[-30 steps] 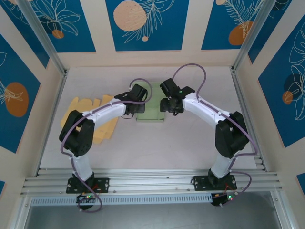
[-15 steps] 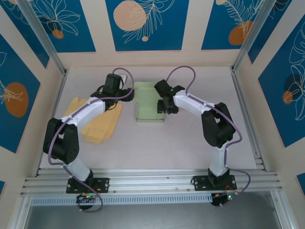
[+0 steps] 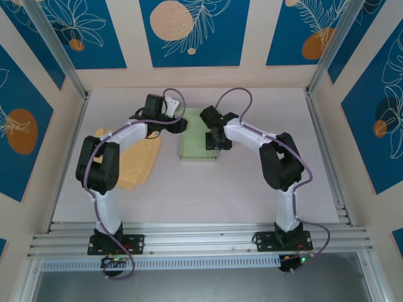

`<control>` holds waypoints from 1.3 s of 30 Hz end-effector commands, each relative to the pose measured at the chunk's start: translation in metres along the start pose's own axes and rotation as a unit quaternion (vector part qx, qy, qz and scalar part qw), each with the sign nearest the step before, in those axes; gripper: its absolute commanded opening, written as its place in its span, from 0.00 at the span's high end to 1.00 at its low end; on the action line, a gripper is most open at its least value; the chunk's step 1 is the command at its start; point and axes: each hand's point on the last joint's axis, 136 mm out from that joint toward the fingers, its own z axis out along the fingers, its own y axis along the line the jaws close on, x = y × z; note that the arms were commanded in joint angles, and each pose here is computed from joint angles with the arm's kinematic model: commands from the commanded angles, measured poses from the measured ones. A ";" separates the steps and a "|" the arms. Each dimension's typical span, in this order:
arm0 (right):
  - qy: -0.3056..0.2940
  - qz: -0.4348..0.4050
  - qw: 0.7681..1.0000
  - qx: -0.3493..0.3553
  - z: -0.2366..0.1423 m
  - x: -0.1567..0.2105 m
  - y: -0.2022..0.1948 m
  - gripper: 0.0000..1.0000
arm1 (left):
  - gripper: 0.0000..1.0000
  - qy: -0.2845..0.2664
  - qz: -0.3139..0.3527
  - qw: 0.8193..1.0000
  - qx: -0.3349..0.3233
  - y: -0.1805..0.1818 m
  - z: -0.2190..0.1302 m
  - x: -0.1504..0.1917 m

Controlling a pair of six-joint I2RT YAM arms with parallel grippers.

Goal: Fold the paper box

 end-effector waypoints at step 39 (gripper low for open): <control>0.062 -0.189 0.942 0.270 0.063 0.044 -0.041 0.86 | 1.00 -0.023 0.005 1.000 0.013 -0.017 -0.021 -0.016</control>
